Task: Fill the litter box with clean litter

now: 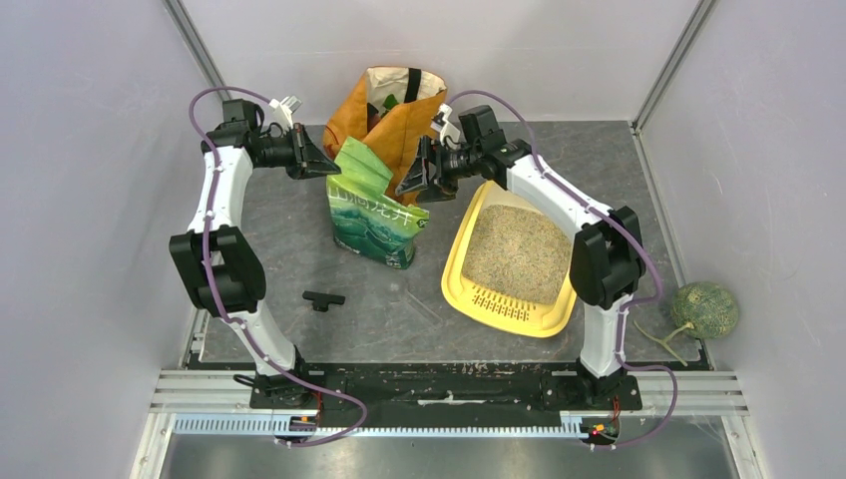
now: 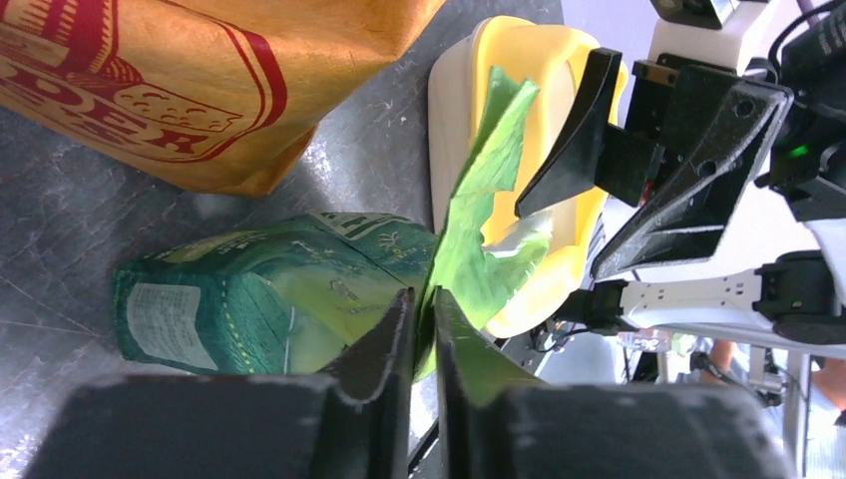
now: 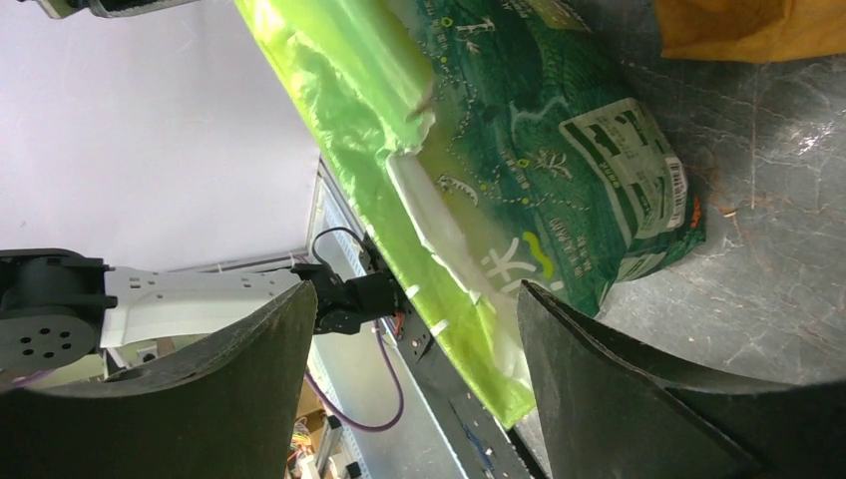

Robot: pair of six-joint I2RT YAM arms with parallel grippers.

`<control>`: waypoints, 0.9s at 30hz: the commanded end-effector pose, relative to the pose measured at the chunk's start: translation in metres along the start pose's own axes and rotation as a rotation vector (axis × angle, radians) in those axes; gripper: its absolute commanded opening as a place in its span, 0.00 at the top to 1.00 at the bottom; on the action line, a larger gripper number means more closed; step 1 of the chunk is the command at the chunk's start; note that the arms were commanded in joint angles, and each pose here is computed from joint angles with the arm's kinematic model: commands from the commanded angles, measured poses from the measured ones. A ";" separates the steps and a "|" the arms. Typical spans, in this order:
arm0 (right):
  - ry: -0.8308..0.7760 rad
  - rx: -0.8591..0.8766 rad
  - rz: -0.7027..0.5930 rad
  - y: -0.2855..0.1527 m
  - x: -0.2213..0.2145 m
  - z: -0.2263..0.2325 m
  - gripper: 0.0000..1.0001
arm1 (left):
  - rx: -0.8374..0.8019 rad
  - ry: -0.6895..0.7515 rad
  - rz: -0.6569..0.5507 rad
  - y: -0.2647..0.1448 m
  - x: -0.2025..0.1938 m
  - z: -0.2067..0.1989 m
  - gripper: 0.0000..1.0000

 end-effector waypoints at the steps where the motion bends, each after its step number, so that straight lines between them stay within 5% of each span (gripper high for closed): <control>1: -0.082 0.020 -0.018 0.004 0.010 0.001 0.19 | -0.105 0.106 -0.021 -0.007 0.006 -0.028 0.90; 4: -0.129 0.013 -0.017 0.008 0.014 -0.005 0.17 | -0.105 0.168 -0.027 -0.009 0.006 -0.029 0.98; 17: -0.132 0.123 0.068 0.028 0.008 -0.001 0.18 | -0.107 0.243 -0.041 -0.011 0.008 -0.031 0.98; 23: -0.101 0.220 0.096 0.023 0.004 0.020 0.30 | -0.098 0.254 -0.050 -0.011 0.011 -0.029 0.98; 27: -0.108 0.235 0.095 0.019 0.003 0.026 0.51 | -0.092 0.253 -0.060 -0.010 0.014 -0.028 0.98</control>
Point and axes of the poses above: each gripper's point midway between its finger pads, its own y axis out along the fingers, its own z axis along the line the jaws close on, x = y × z, the point moved 1 cm from there along -y, back along the fingers, and after that the axes turned 1 degree about -y, right-handed, at the moved point
